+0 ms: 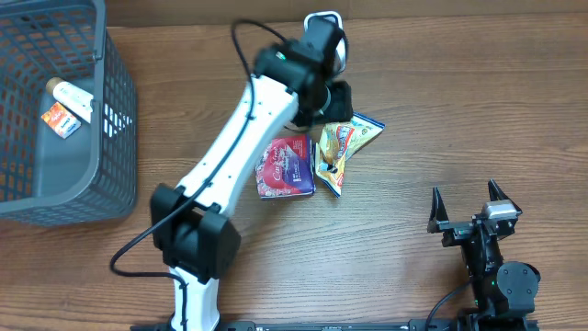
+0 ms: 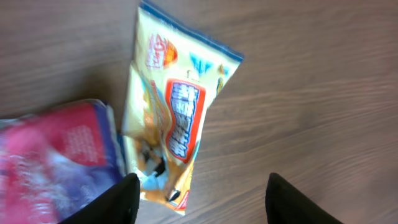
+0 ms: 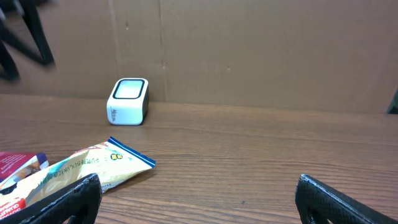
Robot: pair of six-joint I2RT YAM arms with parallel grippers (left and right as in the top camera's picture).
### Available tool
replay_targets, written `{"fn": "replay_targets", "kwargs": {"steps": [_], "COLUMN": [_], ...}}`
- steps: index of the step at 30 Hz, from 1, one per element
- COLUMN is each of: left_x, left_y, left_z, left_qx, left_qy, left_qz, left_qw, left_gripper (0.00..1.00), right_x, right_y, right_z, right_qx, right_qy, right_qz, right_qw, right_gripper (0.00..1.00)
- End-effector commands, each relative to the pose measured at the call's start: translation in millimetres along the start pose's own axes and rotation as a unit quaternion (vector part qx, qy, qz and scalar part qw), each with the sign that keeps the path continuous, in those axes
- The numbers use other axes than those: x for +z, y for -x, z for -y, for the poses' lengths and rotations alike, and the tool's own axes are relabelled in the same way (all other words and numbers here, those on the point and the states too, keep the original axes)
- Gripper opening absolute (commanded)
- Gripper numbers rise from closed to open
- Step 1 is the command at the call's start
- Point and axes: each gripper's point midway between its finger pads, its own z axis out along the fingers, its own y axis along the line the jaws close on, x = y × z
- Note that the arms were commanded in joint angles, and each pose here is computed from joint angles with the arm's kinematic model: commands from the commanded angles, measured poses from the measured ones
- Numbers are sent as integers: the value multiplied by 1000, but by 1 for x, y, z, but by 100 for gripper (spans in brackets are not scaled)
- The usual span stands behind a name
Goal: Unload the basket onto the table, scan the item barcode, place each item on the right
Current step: 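Place the yellow packet beside the purple bag and withdraw left gripper, then lower the left gripper into the basket and grasp the white tube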
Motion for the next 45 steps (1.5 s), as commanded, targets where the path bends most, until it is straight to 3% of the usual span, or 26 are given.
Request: {"fn": "replay_targets", "kwargs": {"steps": [1,7,14,20,25,28,29,31,34,36,38,45], "left_x": [-79,-140,-189,-221,-258,-290,-314,-335,-355,-361,-355,-314], "left_y": [25,28,19,34,35,35,30,22,4,-14,-20,-10], "left_z": [-11,-105,-210,-213,-229,-257,-280,-304,-344,-383,-402,-448], "left_qx": [29,-74,-235,-196,-196,-228,-271,-322,-398,-463,-487,-517], "left_qy": [-8,77,109,-3,21,75,109,132,160,195,207,240], "left_qz": [65,79,97,147,212,269,308,339,363,365,353,307], "left_qw": [997,991,961,970,957,933,905,874,827,784,772,762], "left_gripper": [68,95,100,100,100,100,100,100,100,100,100,100], "right_x": [0,0,0,0,0,0,0,0,0,0,0,0], "right_y": [-2,-2,-2,-2,-2,-2,-2,-2,-2,-2,-2,-2], "right_z": [1,1,1,1,1,1,1,1,1,1,1,1], "right_qx": [2,2,2,2,2,2,2,2,2,2,2,2], "right_qy": [-3,-3,-3,-3,-3,-3,-3,-3,-3,-3,-3,-3], "right_qz": [2,2,2,2,2,2,2,2,2,2,2,2], "right_qw": [1000,1000,1000,1000,1000,1000,1000,1000,1000,1000,1000,1000], "right_gripper": [100,100,100,100,100,100,100,100,100,100,100,100]}}
